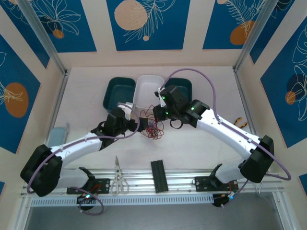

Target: Untangle the cables

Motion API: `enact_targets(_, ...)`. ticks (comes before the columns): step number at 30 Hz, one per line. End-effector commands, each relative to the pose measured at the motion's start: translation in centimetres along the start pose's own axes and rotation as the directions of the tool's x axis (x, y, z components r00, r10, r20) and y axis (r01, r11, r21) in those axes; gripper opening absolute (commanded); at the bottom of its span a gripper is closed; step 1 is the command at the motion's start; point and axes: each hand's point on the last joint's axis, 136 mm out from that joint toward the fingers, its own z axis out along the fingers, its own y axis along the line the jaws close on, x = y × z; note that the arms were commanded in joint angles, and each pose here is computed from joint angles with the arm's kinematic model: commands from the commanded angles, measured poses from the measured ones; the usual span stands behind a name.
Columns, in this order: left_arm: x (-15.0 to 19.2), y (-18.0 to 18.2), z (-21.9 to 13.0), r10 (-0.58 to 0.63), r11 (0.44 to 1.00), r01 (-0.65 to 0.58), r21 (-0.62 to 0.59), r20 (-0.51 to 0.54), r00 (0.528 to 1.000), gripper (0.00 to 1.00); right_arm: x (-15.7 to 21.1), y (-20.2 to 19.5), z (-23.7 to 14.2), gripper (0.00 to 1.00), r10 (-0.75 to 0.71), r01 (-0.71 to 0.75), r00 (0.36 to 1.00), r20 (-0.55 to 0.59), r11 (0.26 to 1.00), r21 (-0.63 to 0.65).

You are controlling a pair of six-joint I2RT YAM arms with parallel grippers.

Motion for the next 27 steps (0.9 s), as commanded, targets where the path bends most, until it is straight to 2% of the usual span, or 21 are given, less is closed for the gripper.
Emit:
enact_targets(1, -0.6, 0.1, 0.7, -0.045, 0.999, 0.045, -0.002, 0.023, 0.999, 1.00, -2.7, 1.5, -1.8, 0.00, -0.034, 0.037, 0.994, 0.106, 0.999, -0.028)
enact_targets(6, 0.7, 0.8, 1.4, -0.061, 0.998, 0.061, -0.016, -0.001, 0.998, 1.00, -4.8, 3.5, -3.5, 0.00, -0.057, 0.077, 0.976, 0.209, 0.993, -0.089)
enact_targets(20, 4.0, 4.2, 2.4, -0.111, 0.982, 0.102, -0.161, -0.050, 0.993, 1.00, -7.5, 6.0, -7.9, 0.00, -0.062, 0.132, 0.940, 0.337, 0.973, -0.188)
enact_targets(27, 4.3, 4.0, 2.3, -0.097, 0.985, 0.088, -0.145, -0.058, 0.994, 0.98, -8.7, 6.3, -9.3, 0.00, -0.084, 0.163, 0.918, 0.387, 0.971, -0.176)
